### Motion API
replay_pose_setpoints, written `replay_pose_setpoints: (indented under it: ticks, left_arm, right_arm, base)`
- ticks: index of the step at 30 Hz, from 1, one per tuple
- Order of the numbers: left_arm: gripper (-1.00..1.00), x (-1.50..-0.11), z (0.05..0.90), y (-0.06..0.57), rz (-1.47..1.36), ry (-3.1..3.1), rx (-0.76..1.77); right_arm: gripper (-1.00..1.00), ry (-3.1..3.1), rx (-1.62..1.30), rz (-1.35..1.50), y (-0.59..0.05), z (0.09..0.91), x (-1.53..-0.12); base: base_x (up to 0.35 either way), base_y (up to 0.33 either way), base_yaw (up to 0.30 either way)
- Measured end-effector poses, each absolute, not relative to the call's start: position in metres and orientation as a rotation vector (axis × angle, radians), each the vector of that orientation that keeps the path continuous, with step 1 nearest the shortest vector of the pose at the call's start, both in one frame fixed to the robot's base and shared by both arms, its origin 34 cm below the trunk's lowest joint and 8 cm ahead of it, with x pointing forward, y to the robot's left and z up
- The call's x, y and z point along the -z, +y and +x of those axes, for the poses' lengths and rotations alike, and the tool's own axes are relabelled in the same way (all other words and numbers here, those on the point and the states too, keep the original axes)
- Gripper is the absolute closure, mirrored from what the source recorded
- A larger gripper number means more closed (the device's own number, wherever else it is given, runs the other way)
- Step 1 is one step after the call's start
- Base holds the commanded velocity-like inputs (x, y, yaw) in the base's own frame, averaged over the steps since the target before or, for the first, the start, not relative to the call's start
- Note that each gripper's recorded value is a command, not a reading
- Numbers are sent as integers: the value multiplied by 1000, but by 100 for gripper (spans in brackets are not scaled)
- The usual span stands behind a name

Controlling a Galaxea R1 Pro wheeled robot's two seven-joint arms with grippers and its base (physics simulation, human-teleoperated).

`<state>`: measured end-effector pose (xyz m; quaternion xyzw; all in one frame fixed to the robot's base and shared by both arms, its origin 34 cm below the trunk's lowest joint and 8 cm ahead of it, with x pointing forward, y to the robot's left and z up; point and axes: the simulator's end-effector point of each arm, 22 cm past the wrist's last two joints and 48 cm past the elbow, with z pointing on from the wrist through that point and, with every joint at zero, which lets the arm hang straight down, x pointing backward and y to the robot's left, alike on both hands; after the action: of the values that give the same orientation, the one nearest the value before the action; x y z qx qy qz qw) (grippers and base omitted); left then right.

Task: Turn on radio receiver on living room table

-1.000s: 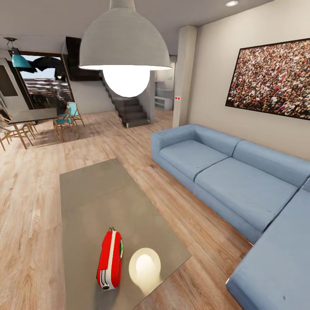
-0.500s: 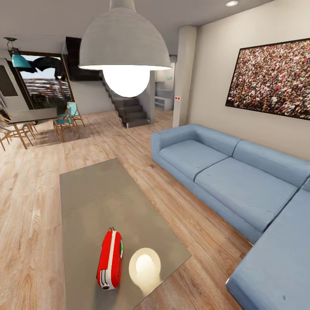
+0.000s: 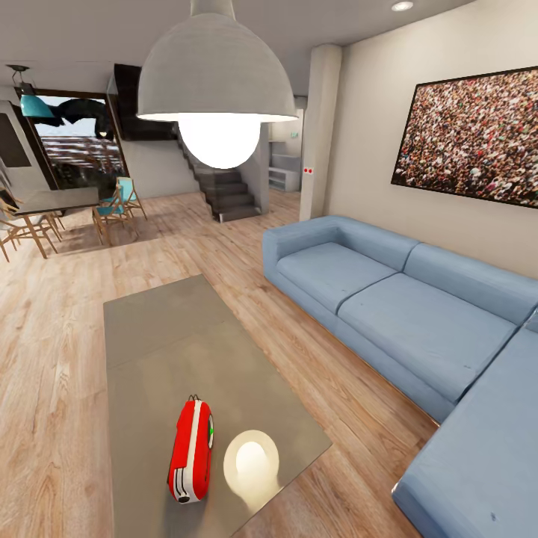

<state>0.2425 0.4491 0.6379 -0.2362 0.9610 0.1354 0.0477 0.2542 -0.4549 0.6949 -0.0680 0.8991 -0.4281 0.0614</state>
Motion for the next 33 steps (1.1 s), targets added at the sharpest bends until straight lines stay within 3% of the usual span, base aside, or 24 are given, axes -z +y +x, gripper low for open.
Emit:
replay_pose_setpoints:
  ticks: [14, 22, 33]
  left_arm:
    - [-100, -635, 161, 446, -694, 2989, -442]
    - [-100, -636, 126, 438, -665, 2988, -401]
    - [-100, -636, 101, 408, -612, 2982, -173]
  right_arm:
    - [-100, 2848, 1122, -243, -455, 198, -672]
    - [-100, 2994, 897, -113, -428, 139, -651]
    - [-100, 2962, 614, -86, -393, 122, -639]
  base:
    - [0, 0, 0]
    - [0, 0, 0]
    - [0, 0, 0]
